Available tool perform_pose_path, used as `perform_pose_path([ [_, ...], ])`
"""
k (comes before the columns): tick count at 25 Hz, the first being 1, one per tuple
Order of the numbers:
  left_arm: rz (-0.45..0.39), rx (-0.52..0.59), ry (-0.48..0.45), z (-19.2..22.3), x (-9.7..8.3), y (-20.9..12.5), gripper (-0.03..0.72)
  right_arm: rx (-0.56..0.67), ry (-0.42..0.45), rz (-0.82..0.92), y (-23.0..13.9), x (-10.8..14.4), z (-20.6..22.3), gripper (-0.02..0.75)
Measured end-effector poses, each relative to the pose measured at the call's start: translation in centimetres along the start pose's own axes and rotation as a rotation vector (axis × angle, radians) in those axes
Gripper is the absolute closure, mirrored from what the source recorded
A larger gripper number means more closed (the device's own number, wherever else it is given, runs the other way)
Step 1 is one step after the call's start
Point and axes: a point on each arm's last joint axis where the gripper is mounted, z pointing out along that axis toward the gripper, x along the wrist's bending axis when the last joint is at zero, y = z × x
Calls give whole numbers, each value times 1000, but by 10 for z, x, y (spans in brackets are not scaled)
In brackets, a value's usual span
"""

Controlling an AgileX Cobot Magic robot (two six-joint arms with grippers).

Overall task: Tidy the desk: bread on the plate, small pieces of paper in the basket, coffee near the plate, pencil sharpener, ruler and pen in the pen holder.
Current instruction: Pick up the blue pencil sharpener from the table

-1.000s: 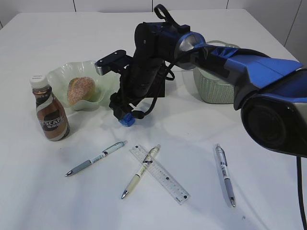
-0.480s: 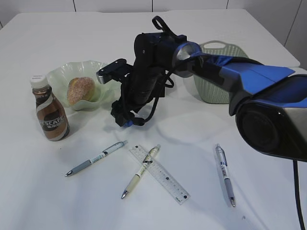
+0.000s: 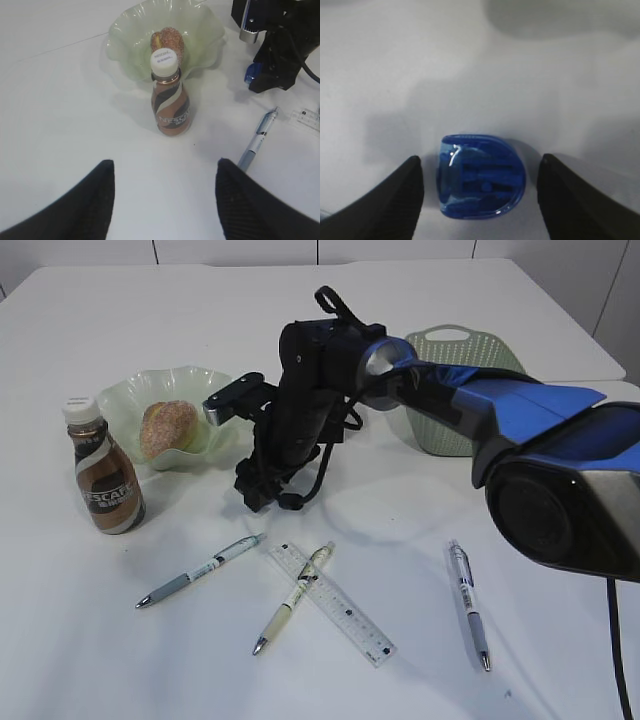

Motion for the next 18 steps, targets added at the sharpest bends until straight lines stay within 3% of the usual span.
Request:
perform_pose_path([
  [11, 0, 0, 0, 0, 0, 0, 240, 2, -1, -9, 0, 0, 1, 186],
  [18, 0, 0, 0, 0, 0, 0, 240, 6, -4, -14, -1, -1, 2, 257],
])
